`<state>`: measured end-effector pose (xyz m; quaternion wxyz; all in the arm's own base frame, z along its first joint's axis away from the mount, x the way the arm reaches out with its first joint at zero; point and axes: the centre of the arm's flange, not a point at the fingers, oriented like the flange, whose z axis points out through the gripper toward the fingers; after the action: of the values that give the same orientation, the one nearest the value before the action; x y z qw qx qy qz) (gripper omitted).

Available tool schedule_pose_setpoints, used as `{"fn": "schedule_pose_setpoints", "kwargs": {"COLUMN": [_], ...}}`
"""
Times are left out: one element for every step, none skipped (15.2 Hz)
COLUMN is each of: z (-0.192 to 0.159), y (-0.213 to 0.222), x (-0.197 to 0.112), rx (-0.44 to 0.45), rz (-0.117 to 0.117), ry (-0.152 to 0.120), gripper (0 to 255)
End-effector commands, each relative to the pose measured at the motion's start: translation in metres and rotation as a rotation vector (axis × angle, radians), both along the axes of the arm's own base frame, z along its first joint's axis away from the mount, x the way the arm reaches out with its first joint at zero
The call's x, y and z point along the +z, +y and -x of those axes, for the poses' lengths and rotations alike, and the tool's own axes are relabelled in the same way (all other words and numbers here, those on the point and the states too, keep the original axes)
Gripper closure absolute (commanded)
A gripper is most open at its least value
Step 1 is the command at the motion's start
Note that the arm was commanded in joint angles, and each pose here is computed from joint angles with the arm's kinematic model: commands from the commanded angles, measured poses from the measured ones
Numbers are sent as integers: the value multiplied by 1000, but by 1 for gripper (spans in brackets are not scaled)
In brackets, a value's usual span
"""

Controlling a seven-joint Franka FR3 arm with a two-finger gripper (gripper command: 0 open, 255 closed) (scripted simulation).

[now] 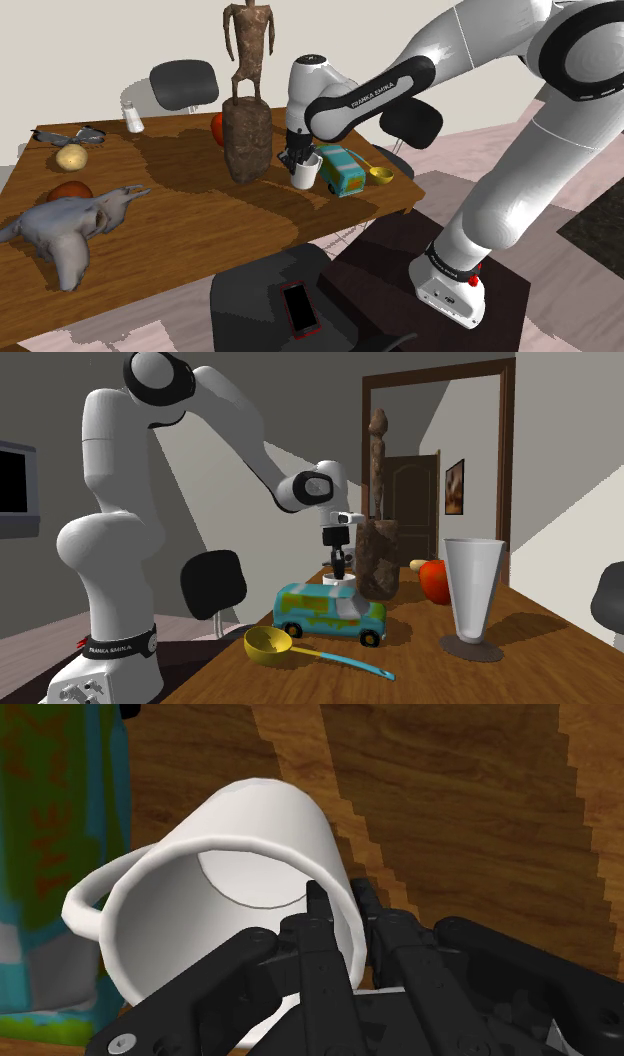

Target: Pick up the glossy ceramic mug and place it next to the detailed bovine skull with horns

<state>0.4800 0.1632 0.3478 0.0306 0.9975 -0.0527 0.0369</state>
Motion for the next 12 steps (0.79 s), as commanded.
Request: {"fn": "schedule_pose_setpoints", "kwargs": {"z": [0,0,0,0,0,0,0,0,0,0,0,0], "y": [0,0,0,0,0,0,0,0,0,0,0,0], "x": [0,5,11,16,21,26,32,37,42,48,53,58], "rx": [0,0,0,0,0,0,0,0,0,0,0,0], "rz": [0,0,0,0,0,0,0,0,0,0,0,0], "ry": [0,0,0,0,0,0,0,0,0,0,0,0], "gripper": [255,255,255,255,255,255,255,255,255,255,255,255]}}
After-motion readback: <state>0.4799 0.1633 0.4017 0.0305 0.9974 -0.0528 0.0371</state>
